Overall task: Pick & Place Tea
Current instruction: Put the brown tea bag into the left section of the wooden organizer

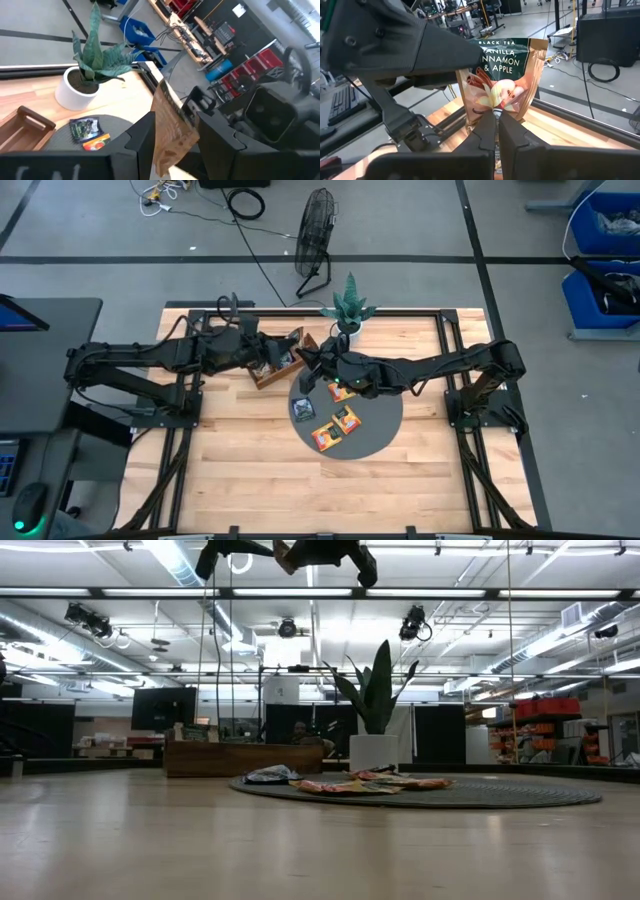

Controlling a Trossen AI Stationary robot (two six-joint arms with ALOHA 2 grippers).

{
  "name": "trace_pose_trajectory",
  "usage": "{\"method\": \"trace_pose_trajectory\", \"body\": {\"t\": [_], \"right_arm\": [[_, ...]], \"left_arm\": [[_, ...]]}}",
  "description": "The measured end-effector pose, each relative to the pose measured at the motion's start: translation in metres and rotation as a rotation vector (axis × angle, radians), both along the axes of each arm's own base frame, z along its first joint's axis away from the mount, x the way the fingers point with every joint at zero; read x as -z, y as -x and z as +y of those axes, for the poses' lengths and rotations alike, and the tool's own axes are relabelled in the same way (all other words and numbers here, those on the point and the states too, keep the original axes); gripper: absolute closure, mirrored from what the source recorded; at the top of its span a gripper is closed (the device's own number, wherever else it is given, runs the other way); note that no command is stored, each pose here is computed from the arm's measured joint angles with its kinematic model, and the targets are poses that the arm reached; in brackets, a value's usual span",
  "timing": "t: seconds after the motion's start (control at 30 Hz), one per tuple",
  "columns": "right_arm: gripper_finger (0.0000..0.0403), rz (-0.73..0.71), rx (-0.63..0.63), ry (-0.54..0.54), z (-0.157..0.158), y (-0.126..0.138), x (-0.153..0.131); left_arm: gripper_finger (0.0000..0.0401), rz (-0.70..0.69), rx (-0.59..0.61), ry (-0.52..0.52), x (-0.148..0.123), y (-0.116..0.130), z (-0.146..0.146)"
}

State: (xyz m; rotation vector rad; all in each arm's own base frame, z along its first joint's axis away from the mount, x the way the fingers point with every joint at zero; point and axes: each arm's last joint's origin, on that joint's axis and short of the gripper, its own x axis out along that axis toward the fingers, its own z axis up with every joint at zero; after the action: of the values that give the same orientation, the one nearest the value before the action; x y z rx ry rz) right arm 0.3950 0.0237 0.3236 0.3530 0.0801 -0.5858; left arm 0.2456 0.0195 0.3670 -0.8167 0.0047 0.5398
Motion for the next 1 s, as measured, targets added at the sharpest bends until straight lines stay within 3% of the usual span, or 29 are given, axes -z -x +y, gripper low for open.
{"method": "trace_pose_trajectory", "body": {"t": [0.23, 0.53, 0.67, 0.77, 1.0], "right_arm": [[0.0403, 0.002, -0.019, -0.009, 0.0, 0.0, 0.001], [0.0403, 0.014, -0.018, -0.007, 0.0, 0.0, 0.002], [0.0401, 0.021, -0.036, -0.007, 0.001, 0.0, 0.002], [0.0377, 0.042, -0.103, -0.002, 0.001, -0.001, 0.003], [0.0266, 0.036, -0.241, -0.041, 0.005, 0.005, -0.005]], "left_arm": [[0.0278, 0.001, 0.004, 0.001, 0.0, 0.0, 0.0], [0.0388, 0.018, 0.008, -0.007, 0.001, 0.001, 0.0], [0.0395, 0.037, 0.013, -0.027, 0.002, 0.001, 0.0], [0.0397, 0.068, 0.024, -0.05, 0.003, 0.001, 0.0], [0.0399, 0.235, 0.053, -0.254, 0.007, 0.007, -0.012]]}}
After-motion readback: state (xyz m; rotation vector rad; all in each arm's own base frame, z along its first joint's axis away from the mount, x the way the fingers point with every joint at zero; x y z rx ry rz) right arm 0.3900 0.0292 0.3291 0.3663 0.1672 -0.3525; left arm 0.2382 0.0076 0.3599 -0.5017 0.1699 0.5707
